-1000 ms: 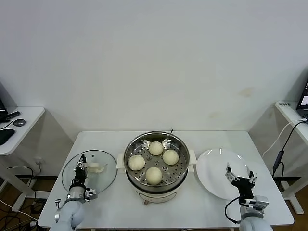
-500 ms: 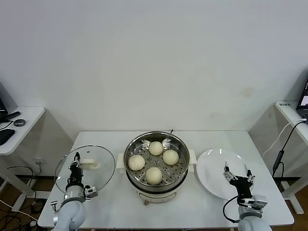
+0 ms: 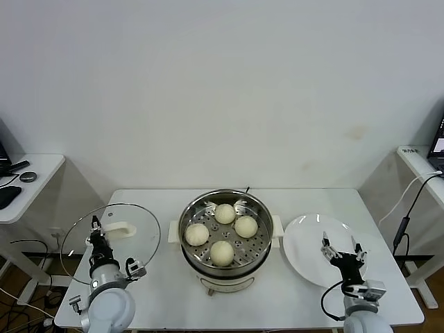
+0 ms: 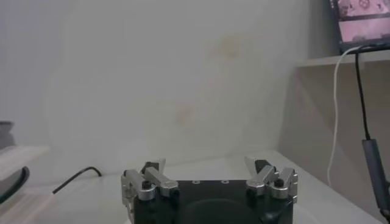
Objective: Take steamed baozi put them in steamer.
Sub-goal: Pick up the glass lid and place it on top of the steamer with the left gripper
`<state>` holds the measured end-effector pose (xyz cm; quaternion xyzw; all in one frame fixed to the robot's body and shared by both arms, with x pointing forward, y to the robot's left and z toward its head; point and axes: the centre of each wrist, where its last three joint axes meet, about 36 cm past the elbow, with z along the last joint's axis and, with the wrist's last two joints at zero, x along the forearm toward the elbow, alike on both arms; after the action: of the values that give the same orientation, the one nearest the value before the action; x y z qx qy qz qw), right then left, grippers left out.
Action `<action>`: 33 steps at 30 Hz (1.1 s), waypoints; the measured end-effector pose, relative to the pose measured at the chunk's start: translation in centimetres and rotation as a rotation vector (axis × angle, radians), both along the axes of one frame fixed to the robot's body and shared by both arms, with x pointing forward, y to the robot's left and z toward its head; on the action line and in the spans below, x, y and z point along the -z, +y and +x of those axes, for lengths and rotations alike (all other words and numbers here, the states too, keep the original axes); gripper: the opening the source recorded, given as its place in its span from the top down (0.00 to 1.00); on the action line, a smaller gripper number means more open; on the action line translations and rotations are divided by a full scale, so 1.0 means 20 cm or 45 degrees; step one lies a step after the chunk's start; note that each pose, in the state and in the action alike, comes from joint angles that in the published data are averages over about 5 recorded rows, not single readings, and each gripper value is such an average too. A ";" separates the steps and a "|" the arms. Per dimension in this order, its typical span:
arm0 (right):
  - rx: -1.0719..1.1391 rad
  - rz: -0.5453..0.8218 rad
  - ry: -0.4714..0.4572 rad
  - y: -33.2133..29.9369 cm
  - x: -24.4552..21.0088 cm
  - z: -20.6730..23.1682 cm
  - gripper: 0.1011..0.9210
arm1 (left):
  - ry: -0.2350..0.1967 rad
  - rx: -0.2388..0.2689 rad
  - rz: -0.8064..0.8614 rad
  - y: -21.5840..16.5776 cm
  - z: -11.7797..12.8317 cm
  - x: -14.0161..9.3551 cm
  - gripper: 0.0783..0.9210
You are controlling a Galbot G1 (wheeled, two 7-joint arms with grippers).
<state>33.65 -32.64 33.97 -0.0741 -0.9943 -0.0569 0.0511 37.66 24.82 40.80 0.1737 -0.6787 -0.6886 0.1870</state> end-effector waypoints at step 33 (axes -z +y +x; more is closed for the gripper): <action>0.060 0.002 0.034 -0.02 0.05 -0.02 0.12 | -0.068 0.404 -0.342 -0.92 -0.02 -0.35 0.88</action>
<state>33.22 -33.03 33.01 -0.0983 -0.9915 -0.0578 0.0630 37.18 6.38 47.76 0.0563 -0.7880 -0.6080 0.0796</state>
